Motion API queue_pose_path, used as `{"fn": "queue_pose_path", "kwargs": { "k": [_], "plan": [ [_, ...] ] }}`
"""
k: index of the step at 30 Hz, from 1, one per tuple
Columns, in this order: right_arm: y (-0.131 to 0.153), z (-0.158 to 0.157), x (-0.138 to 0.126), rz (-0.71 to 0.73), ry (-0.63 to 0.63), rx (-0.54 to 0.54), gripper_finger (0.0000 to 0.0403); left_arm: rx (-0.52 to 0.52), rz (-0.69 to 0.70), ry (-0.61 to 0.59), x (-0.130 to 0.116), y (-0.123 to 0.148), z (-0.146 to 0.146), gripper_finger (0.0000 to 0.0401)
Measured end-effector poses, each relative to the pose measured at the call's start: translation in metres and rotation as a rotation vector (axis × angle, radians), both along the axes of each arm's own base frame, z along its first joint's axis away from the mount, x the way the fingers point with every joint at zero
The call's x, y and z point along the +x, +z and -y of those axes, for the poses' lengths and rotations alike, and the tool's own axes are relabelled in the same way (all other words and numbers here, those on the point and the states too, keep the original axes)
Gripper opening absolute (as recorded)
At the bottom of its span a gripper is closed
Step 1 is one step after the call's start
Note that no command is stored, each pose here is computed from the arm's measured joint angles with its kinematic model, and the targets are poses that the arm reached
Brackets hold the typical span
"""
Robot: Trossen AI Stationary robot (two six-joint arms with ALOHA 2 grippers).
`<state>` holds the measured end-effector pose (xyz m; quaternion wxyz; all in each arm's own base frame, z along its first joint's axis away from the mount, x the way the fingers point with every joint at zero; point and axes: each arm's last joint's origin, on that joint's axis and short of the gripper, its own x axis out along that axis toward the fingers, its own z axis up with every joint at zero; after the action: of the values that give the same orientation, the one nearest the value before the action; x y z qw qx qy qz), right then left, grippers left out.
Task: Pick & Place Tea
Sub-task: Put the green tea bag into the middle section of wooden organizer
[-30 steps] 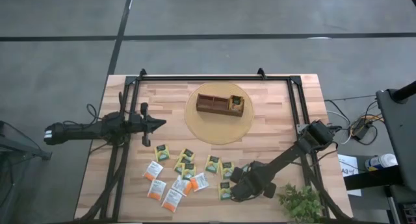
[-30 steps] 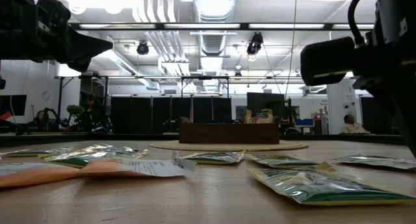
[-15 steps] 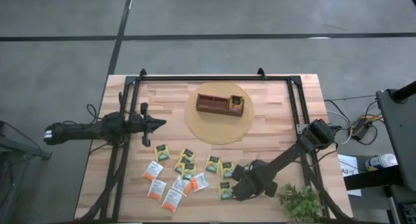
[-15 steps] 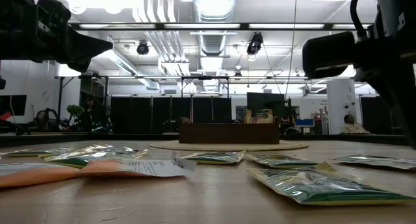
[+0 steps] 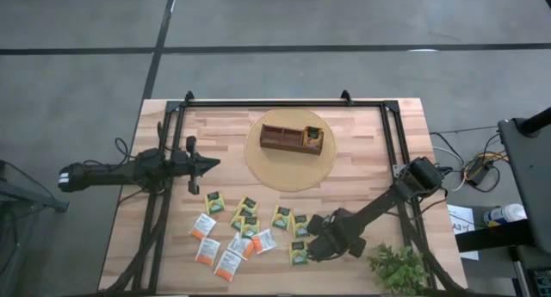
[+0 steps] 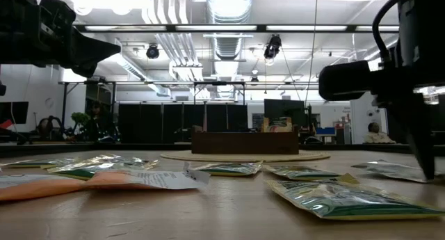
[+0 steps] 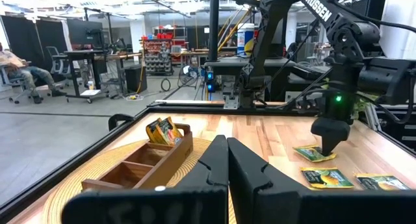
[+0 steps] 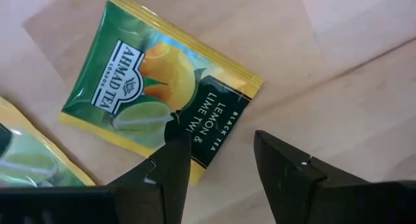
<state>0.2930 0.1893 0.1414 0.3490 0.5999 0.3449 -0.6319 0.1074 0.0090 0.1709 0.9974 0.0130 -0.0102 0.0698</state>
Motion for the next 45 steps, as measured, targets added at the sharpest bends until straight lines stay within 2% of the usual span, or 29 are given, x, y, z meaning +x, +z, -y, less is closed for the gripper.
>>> {"fn": "queue_pose_path", "kwargs": {
  "k": [8, 12, 19, 29, 32, 34, 41, 45],
  "plan": [
    [-0.007, 0.006, 0.002, -0.003, 0.026, 0.001, 0.0155, 0.0, -0.001, 0.0, 0.0, 0.0, 0.0, 0.0],
    [-0.009, 0.006, 0.002, -0.007, 0.045, 0.0, 0.0114, 0.0, -0.001, 0.0, 0.0, 0.0, 0.0, 0.0],
    [-0.009, 0.006, 0.001, -0.017, 0.09, -0.004, 0.0017, 0.0, -0.001, 0.0, 0.0, 0.0, 0.0, 0.0],
    [-0.003, 0.008, -0.001, -0.028, 0.113, -0.029, 0.0008, 0.0, -0.001, 0.0, 0.0, 0.0, 0.0, 0.0],
    [0.006, 0.013, -0.006, -0.092, 0.119, -0.099, 0.0008, 0.0, -0.001, 0.0, 0.0, 0.0, 0.0, 0.0],
    [0.021, 0.013, -0.007, -0.082, 0.134, -0.114, 0.0008, 0.0, -0.001, 0.0, 0.0, 0.0, 0.0, 0.0],
    [0.069, 0.023, -0.014, -0.084, 0.307, -0.263, 0.0008, 0.0, -0.005, 0.0, 0.0, 0.0, 0.0, 0.0],
    [0.087, 0.029, -0.014, -0.074, 0.462, -0.282, 0.0008, 0.0, -0.005, 0.0, 0.0, 0.0, 0.0, 0.0]
  ]
}}
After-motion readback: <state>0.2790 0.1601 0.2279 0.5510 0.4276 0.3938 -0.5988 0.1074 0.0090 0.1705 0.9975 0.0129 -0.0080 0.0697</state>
